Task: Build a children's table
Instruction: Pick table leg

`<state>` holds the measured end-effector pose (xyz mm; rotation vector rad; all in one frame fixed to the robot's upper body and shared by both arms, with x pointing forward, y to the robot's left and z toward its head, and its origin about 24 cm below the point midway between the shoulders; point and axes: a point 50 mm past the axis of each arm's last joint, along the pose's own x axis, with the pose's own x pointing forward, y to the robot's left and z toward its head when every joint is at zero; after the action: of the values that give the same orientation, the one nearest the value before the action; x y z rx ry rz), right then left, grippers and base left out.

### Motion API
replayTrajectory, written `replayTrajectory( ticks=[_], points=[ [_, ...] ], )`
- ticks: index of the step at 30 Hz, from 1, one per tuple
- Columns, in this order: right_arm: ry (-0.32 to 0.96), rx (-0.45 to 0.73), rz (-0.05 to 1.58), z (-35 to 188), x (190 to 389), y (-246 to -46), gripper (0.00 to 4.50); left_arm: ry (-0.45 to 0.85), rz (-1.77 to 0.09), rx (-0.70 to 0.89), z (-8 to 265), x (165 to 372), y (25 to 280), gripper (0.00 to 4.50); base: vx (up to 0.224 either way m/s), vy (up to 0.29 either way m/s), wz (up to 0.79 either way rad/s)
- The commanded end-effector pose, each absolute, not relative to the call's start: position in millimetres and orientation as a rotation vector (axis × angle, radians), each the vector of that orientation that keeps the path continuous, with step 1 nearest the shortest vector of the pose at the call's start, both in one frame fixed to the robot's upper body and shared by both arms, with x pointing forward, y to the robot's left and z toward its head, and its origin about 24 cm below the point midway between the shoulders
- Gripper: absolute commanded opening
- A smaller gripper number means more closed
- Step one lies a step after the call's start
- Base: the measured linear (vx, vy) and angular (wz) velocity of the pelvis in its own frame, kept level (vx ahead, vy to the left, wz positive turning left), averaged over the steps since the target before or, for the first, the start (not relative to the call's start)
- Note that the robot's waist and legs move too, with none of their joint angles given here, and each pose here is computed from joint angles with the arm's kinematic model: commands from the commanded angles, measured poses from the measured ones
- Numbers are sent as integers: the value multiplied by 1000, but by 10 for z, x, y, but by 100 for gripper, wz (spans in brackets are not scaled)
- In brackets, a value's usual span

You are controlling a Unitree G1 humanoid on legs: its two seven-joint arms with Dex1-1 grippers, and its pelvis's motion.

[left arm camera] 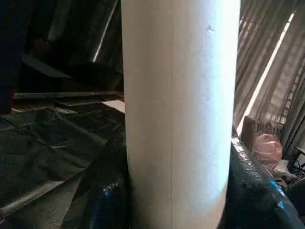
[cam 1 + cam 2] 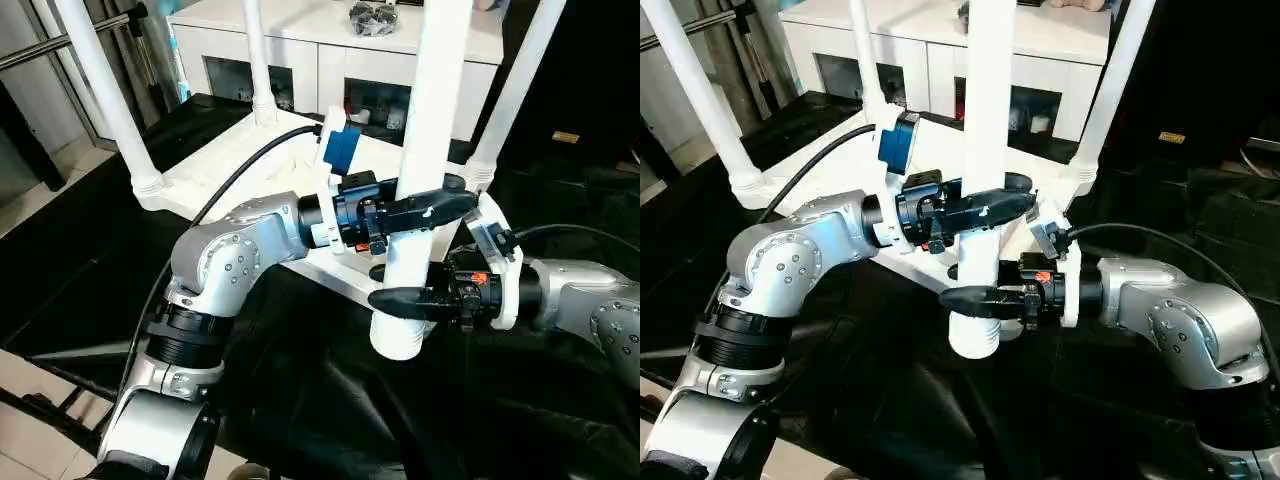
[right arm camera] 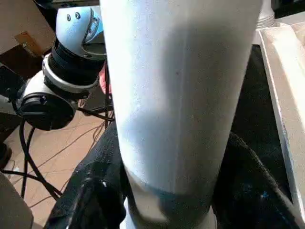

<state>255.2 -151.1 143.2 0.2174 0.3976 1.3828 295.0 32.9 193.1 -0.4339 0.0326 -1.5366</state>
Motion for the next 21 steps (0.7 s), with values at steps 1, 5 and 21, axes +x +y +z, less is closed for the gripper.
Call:
replayTrajectory(
  ticks=[1,5,21],
  points=[
    [402,211,1395,1448,2546,-1508,201,6,-1571,-395,2022,2916,292,187,0,0,0],
    [403,202,1386,1431,2547,-1505,191,-5,-1563,-362,2010,2921,291,186,0,0,0],
    [261,311,1275,1454,2552,-1457,189,-287,-1207,-664,2089,3128,437,304,0,0,0]
  ],
)
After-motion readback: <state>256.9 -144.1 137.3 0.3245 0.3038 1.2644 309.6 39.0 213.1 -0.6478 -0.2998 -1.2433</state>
